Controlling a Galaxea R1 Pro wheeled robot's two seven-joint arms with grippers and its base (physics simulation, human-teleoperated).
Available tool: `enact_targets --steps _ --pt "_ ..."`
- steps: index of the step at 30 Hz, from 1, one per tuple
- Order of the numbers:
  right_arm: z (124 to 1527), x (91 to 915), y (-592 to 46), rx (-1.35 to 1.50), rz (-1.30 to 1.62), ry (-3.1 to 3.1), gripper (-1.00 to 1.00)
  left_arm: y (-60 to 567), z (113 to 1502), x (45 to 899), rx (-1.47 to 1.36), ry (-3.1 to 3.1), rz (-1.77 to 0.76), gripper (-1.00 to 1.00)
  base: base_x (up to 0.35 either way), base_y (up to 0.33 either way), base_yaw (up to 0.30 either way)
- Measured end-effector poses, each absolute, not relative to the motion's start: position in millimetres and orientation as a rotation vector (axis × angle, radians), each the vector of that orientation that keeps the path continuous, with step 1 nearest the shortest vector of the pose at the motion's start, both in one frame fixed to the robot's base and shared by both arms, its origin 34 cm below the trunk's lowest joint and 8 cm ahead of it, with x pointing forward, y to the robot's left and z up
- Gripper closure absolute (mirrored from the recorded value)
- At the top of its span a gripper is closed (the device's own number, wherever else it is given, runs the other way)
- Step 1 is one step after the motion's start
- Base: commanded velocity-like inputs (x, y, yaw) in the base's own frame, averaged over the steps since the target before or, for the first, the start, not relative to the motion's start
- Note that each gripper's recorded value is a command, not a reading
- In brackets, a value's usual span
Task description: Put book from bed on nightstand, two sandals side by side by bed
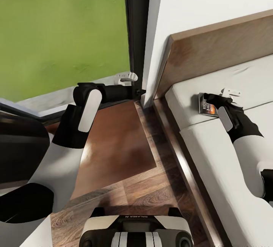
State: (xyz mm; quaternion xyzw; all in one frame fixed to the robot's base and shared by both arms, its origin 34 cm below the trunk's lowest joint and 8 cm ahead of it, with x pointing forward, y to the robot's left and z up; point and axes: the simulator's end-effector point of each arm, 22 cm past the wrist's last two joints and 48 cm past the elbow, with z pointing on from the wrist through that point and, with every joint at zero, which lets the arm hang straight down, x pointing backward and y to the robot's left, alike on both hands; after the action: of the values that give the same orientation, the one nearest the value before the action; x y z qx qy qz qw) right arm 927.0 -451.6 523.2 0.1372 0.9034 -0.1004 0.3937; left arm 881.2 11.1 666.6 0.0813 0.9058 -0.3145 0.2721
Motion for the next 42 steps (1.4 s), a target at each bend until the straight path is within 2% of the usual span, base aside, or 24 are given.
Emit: enact_targets --steps 8,18,31,42 --pt "523.1 927.0 -451.6 0.348 -0.255 2.292 -1.00 11.1 666.8 881.3 0.219 2.438 -0.847 -1.00 -0.021 0.000 0.000" --pt "524.8 928.6 -451.1 0.346 -0.253 2.288 -1.00 11.2 666.9 881.6 0.218 2.437 -0.847 -1.00 -0.217 0.000 0.000" --pt "525.5 928.7 -451.0 0.345 -0.255 2.288 -1.00 10.9 667.4 881.3 0.219 2.436 -0.848 -1.00 -0.023 0.000 0.000" --pt "527.3 930.3 -450.6 0.339 -0.257 2.285 -1.00 10.6 667.3 881.4 0.219 2.436 -0.849 -1.00 -0.211 0.000 0.000"
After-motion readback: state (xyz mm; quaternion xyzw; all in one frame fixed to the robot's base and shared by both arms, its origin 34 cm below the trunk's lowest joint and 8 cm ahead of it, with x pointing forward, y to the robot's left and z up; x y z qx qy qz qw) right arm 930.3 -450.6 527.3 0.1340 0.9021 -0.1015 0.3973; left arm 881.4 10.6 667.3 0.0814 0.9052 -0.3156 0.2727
